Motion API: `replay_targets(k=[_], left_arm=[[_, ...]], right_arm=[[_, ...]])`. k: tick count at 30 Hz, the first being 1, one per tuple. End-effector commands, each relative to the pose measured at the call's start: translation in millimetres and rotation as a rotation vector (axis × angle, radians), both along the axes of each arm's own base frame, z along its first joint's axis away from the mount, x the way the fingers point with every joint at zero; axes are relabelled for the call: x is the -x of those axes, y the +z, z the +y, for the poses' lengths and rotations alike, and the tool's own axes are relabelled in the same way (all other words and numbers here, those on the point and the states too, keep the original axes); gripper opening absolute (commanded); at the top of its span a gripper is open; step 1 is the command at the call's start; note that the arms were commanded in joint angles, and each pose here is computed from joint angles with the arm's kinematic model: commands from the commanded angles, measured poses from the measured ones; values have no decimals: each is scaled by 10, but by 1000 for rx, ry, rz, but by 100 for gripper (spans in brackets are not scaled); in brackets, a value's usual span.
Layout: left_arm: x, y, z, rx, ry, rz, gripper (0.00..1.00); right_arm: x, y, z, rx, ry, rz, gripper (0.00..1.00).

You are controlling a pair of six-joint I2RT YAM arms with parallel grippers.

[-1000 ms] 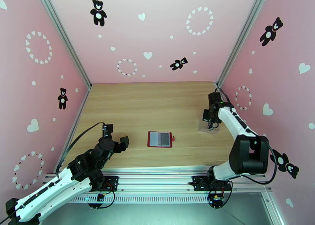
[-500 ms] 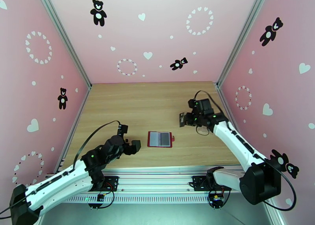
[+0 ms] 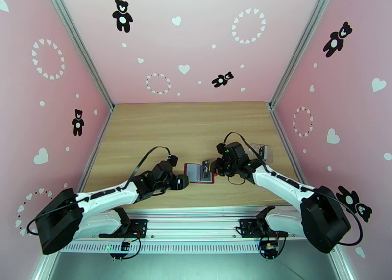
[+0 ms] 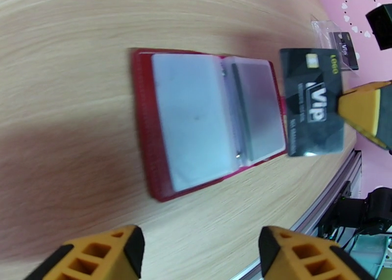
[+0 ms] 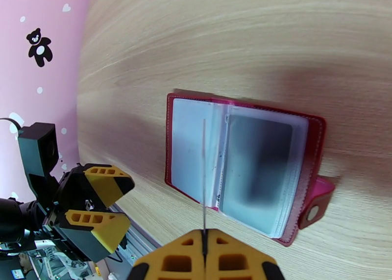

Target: Put the credit cards into the card holder

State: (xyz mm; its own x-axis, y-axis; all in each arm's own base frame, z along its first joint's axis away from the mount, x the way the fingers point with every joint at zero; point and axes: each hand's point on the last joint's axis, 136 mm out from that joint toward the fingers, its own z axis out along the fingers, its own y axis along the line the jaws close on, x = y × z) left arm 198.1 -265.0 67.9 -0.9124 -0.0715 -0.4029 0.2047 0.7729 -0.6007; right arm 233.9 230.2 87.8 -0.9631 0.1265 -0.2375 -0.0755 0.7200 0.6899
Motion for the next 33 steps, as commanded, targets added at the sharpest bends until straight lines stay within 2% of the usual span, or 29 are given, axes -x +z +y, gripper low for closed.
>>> replay_targets(k=[1, 8, 16, 33], left_arm=[[-128, 195, -236, 106, -35, -5, 59], [-249, 69, -363, 85, -59, 46, 56], [-359, -106, -311, 53, -26, 81, 53], [-346, -351, -218, -2, 4, 122, 52]], right_arm=[[-49, -52, 91, -42, -21, 14, 0], [-49, -120, 165, -62, -8, 38, 0], [-50, -203, 212, -65, 1, 59, 0], [-28, -430, 227, -37, -8, 116, 0]])
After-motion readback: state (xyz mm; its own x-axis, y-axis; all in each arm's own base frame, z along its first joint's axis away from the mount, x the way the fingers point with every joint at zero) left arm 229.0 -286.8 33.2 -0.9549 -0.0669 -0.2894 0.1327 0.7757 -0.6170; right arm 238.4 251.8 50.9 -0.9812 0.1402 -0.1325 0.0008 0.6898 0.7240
